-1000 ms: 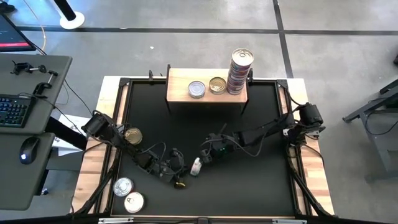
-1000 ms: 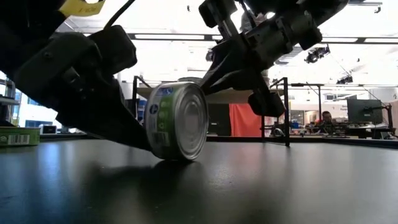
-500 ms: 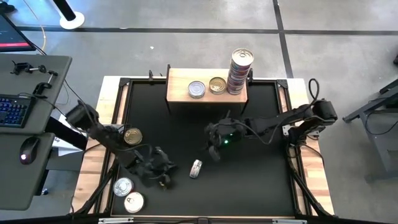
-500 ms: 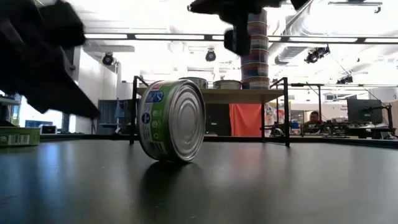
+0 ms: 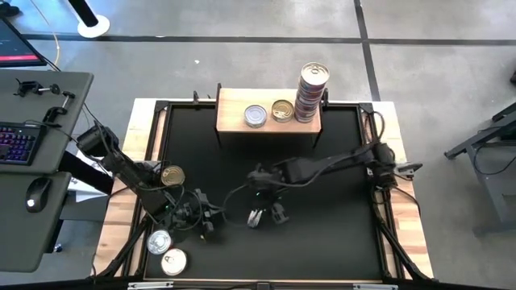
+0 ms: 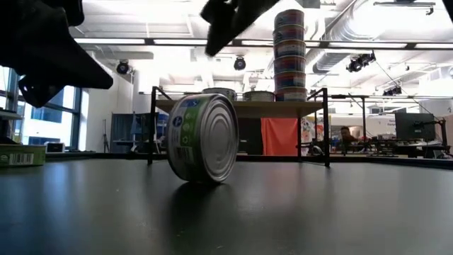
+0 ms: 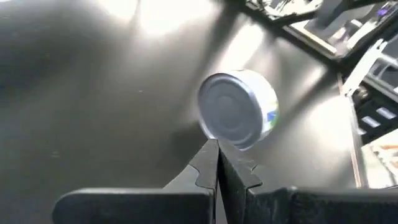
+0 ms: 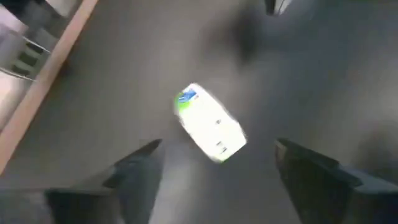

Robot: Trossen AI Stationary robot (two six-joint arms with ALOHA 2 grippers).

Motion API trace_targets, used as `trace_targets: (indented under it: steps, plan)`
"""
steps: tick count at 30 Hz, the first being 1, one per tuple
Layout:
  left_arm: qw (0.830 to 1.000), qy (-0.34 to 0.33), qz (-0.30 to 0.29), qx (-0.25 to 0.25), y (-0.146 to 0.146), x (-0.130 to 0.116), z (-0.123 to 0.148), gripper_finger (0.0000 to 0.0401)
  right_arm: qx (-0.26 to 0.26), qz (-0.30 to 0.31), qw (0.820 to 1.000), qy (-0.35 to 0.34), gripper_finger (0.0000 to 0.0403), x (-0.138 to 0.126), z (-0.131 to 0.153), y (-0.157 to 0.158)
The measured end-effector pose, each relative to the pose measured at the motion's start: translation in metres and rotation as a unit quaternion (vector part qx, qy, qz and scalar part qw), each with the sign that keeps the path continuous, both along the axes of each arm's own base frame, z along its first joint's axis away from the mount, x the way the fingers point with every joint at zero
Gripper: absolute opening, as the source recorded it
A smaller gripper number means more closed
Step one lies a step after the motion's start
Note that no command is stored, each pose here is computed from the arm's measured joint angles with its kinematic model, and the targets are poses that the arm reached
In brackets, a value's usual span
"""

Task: Stack canned seafood by type on shelf
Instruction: Stack the white and green tuna can on top of the white and green tuna can

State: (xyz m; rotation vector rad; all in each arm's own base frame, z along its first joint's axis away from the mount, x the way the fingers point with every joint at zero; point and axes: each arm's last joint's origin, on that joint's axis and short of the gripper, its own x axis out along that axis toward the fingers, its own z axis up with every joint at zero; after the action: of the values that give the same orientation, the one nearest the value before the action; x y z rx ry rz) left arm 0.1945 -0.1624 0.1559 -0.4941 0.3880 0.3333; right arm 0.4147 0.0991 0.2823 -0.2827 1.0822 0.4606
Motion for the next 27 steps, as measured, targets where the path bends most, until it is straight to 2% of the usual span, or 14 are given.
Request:
trace_targets:
  steps: [3,7,12,17,22,27]
  plan:
    - [1.000,-0.003,0.003,0.003,-0.001,0.000,0.000,0.0000,-0.039,0.051,0.998,0.012,0.0325,0.009,-0.009,0.008]
    - [1.000,-0.004,0.005,0.008,0.000,-0.001,0.000,0.0000,-0.066,0.093,0.993,0.016,0.0326,0.018,-0.027,0.018]
    - [1.000,-0.006,0.007,0.012,0.000,-0.001,0.001,0.0000,-0.096,0.104,0.990,0.023,0.0312,0.027,-0.049,0.022]
    - [1.000,-0.007,0.008,0.012,0.000,-0.001,0.001,0.0000,-0.104,0.107,0.988,0.049,0.0294,0.032,-0.070,0.022]
    - [1.000,-0.007,0.008,0.011,0.000,-0.001,0.001,0.0000,-0.110,0.108,0.987,0.051,0.0236,0.032,-0.073,0.025]
    - [1.000,-0.006,0.007,0.027,0.000,-0.001,0.001,0.0000,-0.134,0.089,0.986,0.046,0.0121,0.031,-0.064,0.030]
